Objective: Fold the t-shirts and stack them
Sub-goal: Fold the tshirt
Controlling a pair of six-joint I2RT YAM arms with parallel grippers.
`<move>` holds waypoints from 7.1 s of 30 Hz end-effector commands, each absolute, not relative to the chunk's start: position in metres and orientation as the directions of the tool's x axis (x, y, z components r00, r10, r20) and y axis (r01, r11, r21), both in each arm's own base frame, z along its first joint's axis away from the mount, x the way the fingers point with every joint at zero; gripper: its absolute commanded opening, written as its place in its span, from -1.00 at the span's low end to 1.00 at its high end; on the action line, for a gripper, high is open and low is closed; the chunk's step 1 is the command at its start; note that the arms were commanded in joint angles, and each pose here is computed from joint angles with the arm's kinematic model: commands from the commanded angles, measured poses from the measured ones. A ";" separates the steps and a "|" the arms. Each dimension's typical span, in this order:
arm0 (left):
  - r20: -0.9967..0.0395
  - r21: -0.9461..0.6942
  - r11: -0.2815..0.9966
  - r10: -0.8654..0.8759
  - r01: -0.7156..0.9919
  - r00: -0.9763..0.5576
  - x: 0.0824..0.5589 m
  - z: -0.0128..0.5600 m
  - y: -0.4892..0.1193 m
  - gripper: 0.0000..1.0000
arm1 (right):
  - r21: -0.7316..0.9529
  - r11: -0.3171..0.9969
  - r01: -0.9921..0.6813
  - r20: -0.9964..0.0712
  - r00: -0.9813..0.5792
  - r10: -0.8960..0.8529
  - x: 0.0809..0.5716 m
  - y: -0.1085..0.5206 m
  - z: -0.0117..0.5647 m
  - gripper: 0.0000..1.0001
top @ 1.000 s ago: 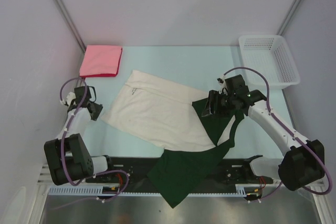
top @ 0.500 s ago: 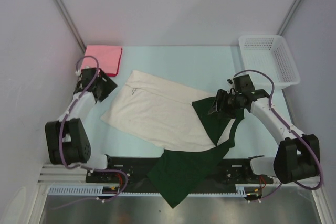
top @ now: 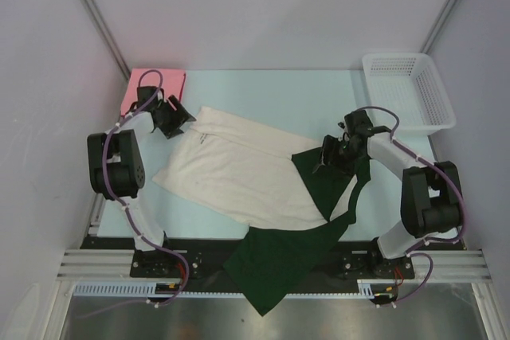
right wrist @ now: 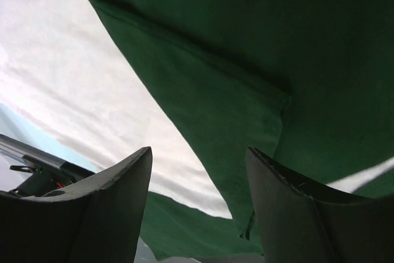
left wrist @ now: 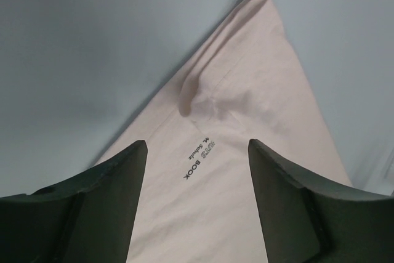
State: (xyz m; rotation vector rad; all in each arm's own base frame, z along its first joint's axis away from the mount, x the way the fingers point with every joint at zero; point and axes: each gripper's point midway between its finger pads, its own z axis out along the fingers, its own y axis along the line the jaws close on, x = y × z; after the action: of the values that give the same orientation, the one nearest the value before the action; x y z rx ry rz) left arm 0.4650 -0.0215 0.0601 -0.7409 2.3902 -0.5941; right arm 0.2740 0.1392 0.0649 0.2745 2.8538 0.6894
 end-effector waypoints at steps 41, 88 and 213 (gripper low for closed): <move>-0.315 -0.554 0.687 -0.696 -0.471 -0.645 0.500 0.041 -0.035 -0.15 | 0.504 0.857 0.111 -0.178 -0.957 0.229 0.343 0.167 0.048 0.13; -0.350 -0.559 0.722 -0.652 -0.408 -0.673 0.524 0.045 -0.032 -0.72 | 0.574 0.811 -0.114 -0.189 -0.982 -0.005 0.370 0.233 0.034 -0.39; -0.559 -0.524 0.817 -0.116 0.241 -0.821 0.321 0.169 -0.244 0.12 | 0.407 0.913 0.026 -0.315 -0.934 0.167 0.296 0.115 0.062 -0.07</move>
State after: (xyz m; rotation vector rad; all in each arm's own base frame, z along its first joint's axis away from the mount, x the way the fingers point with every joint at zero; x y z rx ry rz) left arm 0.3449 -0.2316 0.1622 0.0859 2.4154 -0.7322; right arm 0.2810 0.1068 0.0575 0.1842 2.7946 0.5103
